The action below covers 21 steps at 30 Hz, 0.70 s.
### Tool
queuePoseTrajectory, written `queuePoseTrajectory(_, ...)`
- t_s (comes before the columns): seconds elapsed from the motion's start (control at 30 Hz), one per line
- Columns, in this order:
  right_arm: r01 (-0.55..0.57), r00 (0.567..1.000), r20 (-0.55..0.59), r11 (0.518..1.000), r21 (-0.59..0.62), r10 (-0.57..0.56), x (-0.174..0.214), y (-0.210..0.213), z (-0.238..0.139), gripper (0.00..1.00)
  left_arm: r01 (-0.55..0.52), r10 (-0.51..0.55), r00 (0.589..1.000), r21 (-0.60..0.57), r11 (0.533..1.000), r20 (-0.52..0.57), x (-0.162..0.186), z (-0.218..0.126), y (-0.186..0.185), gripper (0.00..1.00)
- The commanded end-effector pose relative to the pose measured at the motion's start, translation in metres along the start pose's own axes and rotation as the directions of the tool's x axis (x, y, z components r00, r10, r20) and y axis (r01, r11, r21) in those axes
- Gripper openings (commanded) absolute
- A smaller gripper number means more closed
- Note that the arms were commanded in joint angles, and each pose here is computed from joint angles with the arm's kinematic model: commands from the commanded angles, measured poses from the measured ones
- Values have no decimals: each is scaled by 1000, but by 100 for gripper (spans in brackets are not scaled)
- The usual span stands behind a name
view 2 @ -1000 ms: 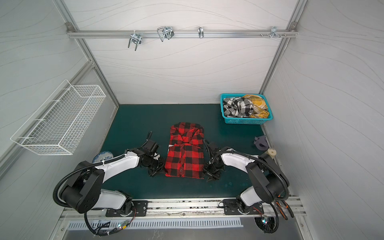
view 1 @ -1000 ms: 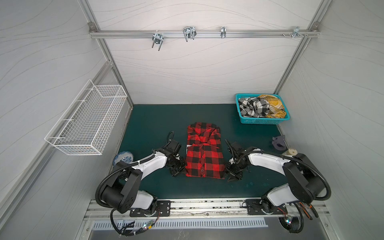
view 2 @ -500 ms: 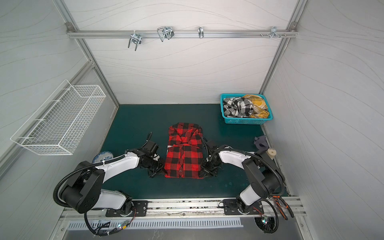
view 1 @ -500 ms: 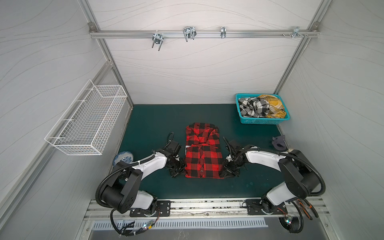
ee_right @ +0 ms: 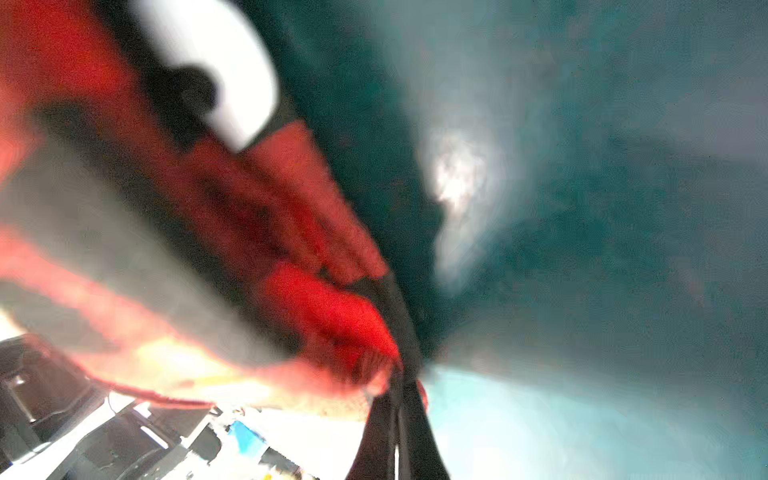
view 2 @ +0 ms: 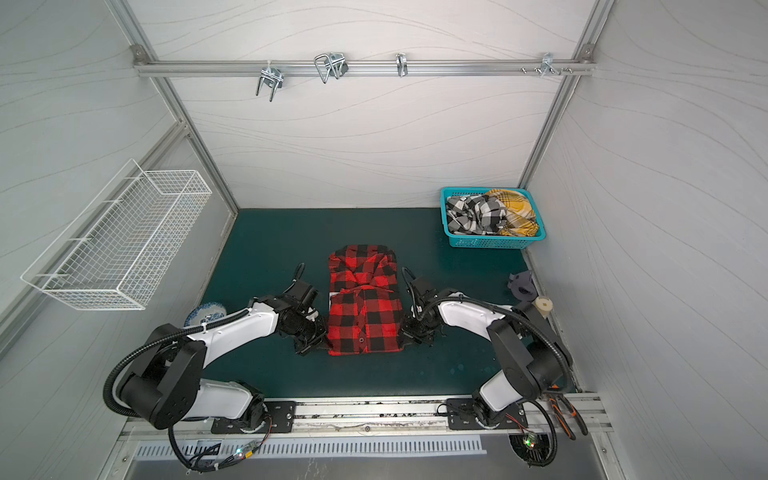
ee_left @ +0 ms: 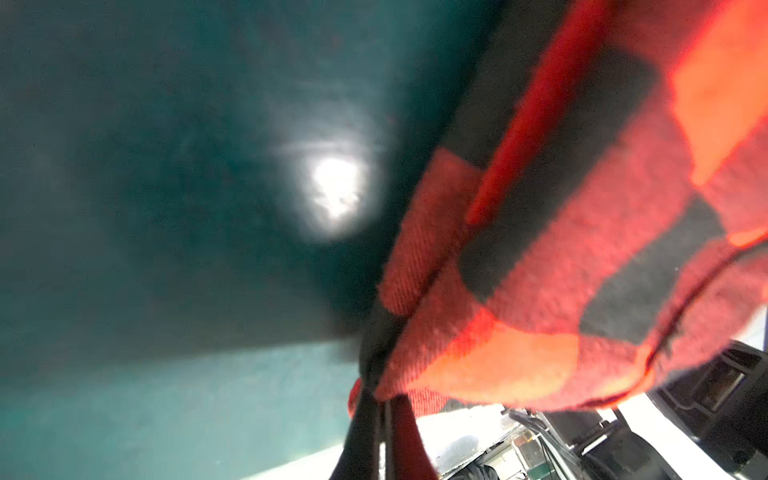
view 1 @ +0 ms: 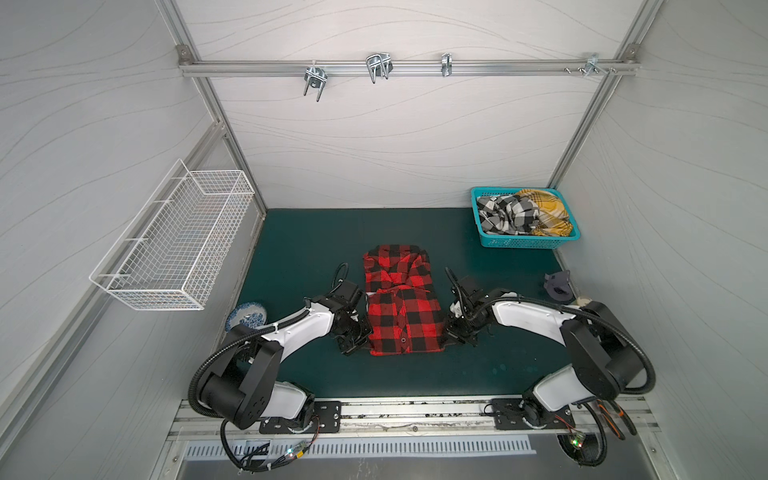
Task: Fold and stack the long sleeve shirts
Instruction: 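Lift the near edge and fold it over toward the teal basket with both grippers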
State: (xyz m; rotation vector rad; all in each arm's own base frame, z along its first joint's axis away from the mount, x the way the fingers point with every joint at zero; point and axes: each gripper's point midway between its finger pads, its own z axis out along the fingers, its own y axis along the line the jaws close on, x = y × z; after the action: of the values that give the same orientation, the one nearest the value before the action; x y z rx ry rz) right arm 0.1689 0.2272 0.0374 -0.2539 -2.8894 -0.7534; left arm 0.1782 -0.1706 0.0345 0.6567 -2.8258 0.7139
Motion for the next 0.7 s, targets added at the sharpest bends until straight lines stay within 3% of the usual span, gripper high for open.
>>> queuePoseTrajectory(0.0,-14,1000,18,998,54,13,20,-18,-16,0,-9,9,1000,6,1000,-12,11,-15,-3,0)
queuePoseTrajectory(0.17,-27,1000,11,999,40,27,51,-30,-29,0,14,-12,998,38,999,-56,39,-19,9,0)
queuePoseTrajectory(0.43,-16,1000,27,1000,6,15,82,-29,-59,0,-80,84,993,53,995,-79,77,-35,1,0)
queuePoseTrajectory(0.67,30,992,122,999,-20,-27,75,-11,-89,0,-113,116,993,83,990,-25,79,-64,-19,0)
